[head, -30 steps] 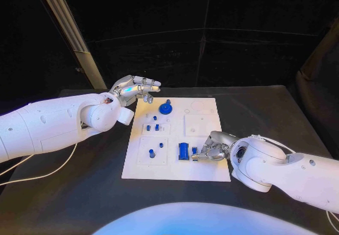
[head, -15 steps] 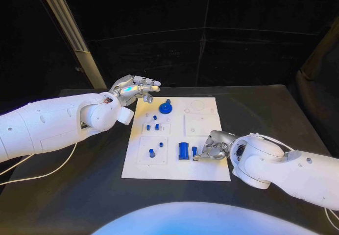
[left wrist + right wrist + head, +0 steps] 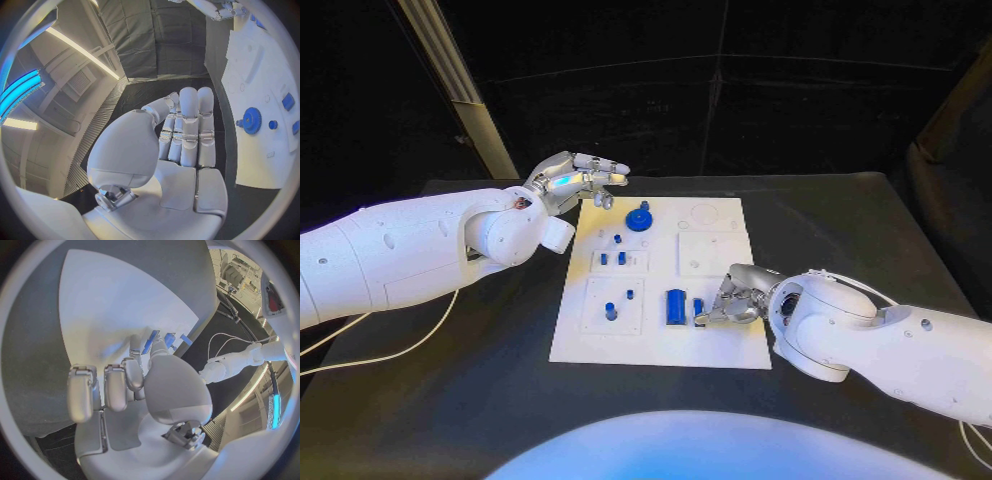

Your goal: Assemble the parts on the task board

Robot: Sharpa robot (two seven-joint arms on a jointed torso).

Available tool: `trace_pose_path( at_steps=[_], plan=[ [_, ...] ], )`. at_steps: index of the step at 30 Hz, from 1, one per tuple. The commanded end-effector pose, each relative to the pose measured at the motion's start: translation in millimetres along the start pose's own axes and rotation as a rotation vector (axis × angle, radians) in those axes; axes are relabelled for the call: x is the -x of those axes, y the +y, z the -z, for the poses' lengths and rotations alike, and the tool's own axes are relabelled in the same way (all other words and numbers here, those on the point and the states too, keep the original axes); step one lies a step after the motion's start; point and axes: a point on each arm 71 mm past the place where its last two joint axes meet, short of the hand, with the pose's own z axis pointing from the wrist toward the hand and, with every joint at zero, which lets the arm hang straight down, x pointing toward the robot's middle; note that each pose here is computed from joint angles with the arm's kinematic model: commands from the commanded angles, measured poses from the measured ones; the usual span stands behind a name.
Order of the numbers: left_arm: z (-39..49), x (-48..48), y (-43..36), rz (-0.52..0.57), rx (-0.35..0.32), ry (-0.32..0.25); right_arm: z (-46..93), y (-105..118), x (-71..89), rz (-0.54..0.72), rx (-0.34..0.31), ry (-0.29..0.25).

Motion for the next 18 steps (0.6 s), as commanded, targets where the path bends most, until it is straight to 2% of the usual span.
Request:
trace_pose_path(
  at_steps=[1, 5, 6, 10, 14, 18],
  plan=[
    [-0.4, -1.1, -1.3, 0.007, -0.005, 0.011, 3.2, 0, 2.6, -0.076, 0.055, -0.014],
    [-0.2, -1.0, -1.3, 0.006, -0.005, 0.009, 6.9, -7, 4.3, -0.194, 0.120, 0.024],
    [-0.1, -1.0, -1.3, 0.006, -0.006, 0.009, 8.1, -11, 7.5, -0.259, 0.159, 0.035],
    [0.0, -1.0, -1.6, 0.006, -0.010, 0.007, 7.8, -19, 24.0, -0.421, 0.252, 0.023],
    [-1.5, 1.5, -1.7, 0.022, -0.019, -0.010, 1.0, -35, 57.4, -0.667, 0.346, -0.048],
    [-4.6, 5.2, -1.1, 0.034, -0.032, -0.033, -11.8, -51, 84.8, -0.836, 0.389, -0.120]
  ],
)
